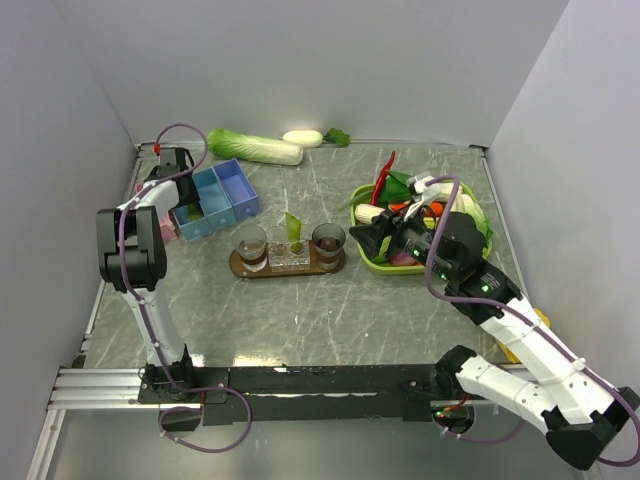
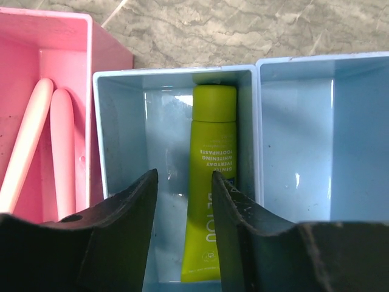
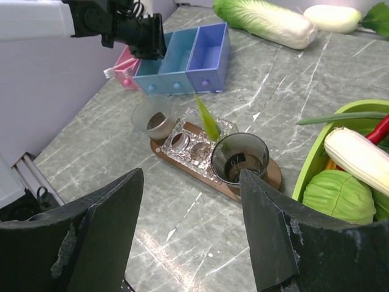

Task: Prepare toiletry sets of a toothbrush and toothpaste on the tray
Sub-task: Pick up the toothpaste from the storage box.

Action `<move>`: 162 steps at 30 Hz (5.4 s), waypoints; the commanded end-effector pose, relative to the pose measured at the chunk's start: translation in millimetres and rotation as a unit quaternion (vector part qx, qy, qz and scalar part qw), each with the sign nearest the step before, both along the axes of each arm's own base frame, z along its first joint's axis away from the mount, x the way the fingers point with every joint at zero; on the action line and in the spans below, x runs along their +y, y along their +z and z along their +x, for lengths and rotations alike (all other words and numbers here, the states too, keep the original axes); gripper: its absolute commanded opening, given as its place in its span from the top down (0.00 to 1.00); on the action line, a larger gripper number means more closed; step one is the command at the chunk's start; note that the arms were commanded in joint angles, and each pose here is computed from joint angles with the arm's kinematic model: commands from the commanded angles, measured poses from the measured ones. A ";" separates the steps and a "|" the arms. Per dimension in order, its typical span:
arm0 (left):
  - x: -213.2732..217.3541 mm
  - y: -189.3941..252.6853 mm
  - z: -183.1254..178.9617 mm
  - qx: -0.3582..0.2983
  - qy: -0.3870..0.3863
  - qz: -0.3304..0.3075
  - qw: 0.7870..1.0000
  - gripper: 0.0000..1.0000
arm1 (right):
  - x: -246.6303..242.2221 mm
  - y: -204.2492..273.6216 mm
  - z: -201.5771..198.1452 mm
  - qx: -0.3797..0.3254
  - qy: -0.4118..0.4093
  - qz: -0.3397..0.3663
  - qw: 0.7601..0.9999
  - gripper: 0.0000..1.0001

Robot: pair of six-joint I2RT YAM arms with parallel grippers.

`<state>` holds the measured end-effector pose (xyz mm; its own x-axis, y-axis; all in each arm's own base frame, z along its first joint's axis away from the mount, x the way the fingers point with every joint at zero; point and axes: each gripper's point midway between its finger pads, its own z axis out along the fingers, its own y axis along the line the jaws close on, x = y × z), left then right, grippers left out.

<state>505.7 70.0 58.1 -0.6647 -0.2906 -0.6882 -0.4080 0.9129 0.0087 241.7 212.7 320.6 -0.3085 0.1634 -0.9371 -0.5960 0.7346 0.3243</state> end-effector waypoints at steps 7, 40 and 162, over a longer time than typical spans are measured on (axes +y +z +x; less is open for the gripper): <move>-45.0 -6.7 -9.3 -0.003 -0.065 -0.077 0.995 0.66 | -6.3 18.9 -6.0 -0.018 -0.007 0.024 1.000 0.28; -28.9 -51.8 -18.1 0.045 -0.027 -0.048 0.997 0.86 | -7.1 27.5 3.5 -0.017 -0.022 0.008 1.000 0.27; -236.7 343.3 -198.7 -0.446 -0.448 -0.188 0.752 0.03 | 114.5 -2.1 -31.7 0.140 0.229 -0.096 0.959 1.00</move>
